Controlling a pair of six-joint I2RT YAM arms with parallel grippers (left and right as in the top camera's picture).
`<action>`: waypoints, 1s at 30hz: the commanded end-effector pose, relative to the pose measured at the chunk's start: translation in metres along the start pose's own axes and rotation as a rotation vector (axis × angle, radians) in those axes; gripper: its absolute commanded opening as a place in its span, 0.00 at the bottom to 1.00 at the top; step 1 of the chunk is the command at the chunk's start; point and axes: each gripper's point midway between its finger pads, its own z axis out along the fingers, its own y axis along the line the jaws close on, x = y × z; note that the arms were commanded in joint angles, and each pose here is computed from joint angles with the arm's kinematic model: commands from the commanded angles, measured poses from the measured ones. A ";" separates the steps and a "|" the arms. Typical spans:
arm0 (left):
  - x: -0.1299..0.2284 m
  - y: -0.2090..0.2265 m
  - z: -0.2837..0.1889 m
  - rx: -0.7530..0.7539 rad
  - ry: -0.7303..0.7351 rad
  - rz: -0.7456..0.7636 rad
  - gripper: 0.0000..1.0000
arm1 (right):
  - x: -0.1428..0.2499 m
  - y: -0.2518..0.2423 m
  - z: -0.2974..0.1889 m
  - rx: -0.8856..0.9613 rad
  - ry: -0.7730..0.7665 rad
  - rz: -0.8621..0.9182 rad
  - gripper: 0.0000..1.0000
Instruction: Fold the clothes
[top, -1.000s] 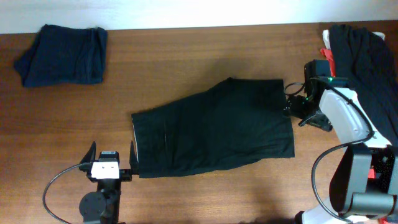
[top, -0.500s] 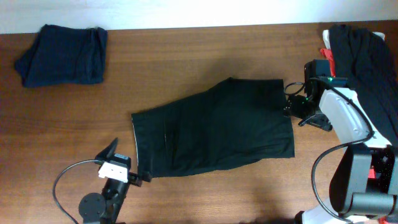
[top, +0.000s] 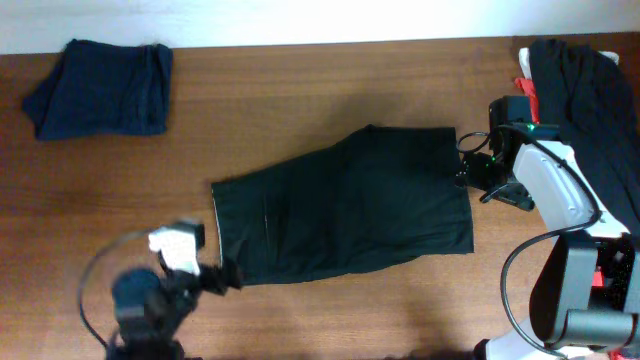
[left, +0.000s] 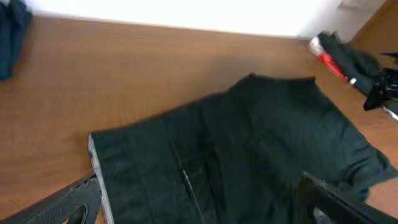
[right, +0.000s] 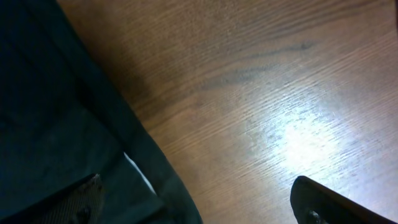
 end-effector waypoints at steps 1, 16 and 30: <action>-0.038 0.003 0.009 -0.024 0.147 0.010 0.99 | -0.007 -0.003 -0.007 0.009 -0.030 0.017 0.99; 0.036 0.067 0.070 -0.285 0.854 -0.415 0.99 | -0.007 -0.003 -0.007 0.009 -0.030 0.017 0.99; 0.127 0.088 0.089 -0.327 1.153 -0.487 0.99 | -0.007 -0.003 -0.007 0.009 -0.030 0.017 0.99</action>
